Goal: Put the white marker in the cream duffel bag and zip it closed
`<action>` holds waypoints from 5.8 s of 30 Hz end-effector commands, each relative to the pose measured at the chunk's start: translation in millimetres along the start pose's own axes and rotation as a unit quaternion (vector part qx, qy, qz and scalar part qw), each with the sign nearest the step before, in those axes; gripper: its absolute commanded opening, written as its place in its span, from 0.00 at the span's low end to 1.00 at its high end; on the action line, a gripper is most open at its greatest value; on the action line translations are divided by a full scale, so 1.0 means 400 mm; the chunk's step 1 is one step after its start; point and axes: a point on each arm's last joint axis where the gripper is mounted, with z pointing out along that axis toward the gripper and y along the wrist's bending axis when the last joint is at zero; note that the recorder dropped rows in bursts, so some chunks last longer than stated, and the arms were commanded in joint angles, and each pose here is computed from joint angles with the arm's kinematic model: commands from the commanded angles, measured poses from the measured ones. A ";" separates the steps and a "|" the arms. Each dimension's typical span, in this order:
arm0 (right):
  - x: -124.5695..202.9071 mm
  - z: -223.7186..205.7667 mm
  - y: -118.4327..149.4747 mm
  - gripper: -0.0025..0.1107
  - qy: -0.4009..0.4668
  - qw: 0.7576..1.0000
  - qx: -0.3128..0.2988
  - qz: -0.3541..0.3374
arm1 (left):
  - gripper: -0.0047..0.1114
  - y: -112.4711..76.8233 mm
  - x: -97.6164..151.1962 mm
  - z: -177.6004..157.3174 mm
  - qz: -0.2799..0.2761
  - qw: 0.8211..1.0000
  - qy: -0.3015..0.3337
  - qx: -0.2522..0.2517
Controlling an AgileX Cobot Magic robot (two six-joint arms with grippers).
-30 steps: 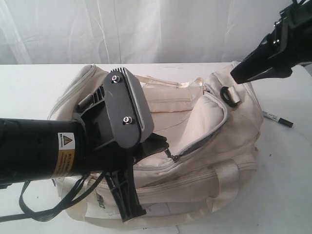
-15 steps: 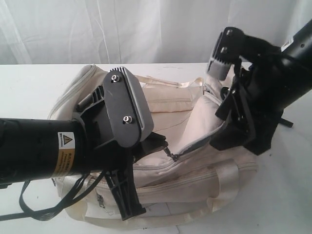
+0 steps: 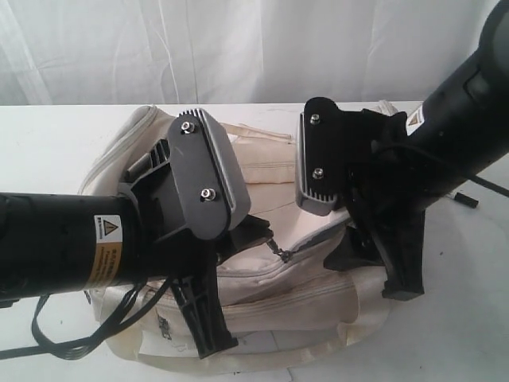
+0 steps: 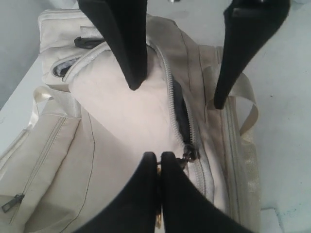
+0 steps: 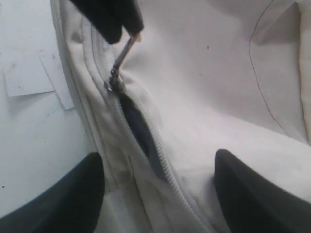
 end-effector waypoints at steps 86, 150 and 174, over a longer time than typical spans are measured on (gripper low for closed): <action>0.014 0.020 -0.027 0.25 -0.053 0.990 0.033 0.128 | 0.04 0.051 0.111 -0.215 -0.023 0.971 0.117 -0.209; -0.142 0.081 -0.065 0.02 -0.043 0.995 -0.001 0.085 | 0.04 0.086 0.049 -0.280 -0.054 0.965 0.067 -0.248; -0.057 0.011 -0.134 0.02 -0.031 0.978 0.089 0.189 | 0.04 0.122 -0.045 -0.328 0.011 0.965 0.009 -0.263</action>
